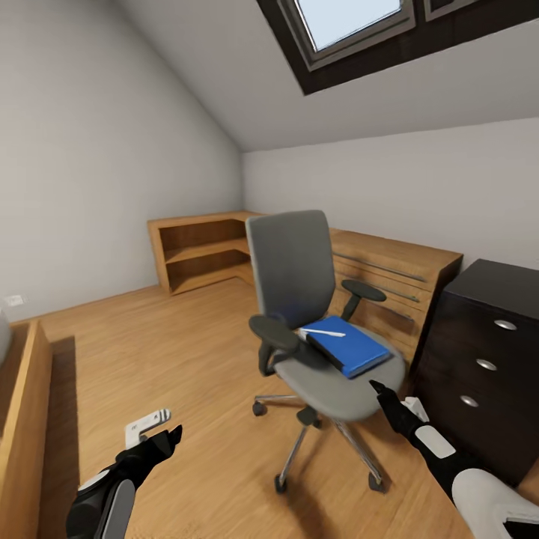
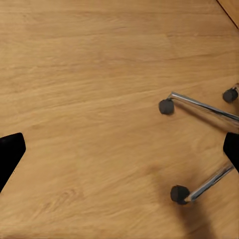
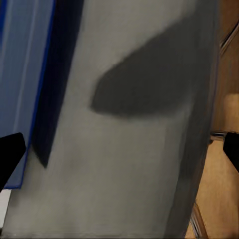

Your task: In the bedroom, organize the workspace by keeping the computer under the desk, ensuring the monitor is on the desk, placing the keyboard on the desk next to the monitor, placing the mouse on the desk next to the keyboard, moving the folder from the swivel chair onto the desk next to the mouse, stacking the notebook on top of the folder with the pen on top of the notebook, and positioning the swivel chair next to the desk.

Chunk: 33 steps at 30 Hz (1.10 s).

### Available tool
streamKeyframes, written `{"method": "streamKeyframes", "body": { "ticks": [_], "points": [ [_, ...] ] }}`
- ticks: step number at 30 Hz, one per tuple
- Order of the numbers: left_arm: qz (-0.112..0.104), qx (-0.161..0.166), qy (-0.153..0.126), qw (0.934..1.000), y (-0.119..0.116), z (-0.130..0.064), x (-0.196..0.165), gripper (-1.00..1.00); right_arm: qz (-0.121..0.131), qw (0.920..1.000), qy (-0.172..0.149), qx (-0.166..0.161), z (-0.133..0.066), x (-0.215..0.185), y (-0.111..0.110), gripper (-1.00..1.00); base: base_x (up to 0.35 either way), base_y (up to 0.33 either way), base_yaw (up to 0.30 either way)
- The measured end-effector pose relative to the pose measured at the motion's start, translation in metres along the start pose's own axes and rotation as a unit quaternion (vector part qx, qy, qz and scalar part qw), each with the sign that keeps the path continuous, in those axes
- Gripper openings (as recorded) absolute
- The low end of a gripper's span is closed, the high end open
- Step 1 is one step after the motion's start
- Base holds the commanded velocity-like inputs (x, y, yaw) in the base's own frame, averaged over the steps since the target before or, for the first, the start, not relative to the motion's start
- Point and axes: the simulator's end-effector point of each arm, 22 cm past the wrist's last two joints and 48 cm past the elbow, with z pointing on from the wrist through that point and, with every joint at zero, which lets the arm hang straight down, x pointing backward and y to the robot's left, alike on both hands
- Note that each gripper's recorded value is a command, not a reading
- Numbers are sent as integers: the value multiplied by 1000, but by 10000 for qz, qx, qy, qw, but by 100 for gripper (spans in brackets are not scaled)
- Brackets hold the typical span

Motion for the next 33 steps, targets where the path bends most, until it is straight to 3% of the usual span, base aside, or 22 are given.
{"method": "streamKeyframes", "body": {
  "ticks": [9, 33],
  "points": [
    [13, 34, 16, 10000, -4, 0, 1, 100, 1, 10000, -2, -3, 0, 0, 0, 100, -146, -25, 37],
    [42, 57, 11, 10000, -6, 0, 1, 100, -3, 10000, 33, -3, 1, 6, 1, 100, -4, 0, 0]
  ]
}}
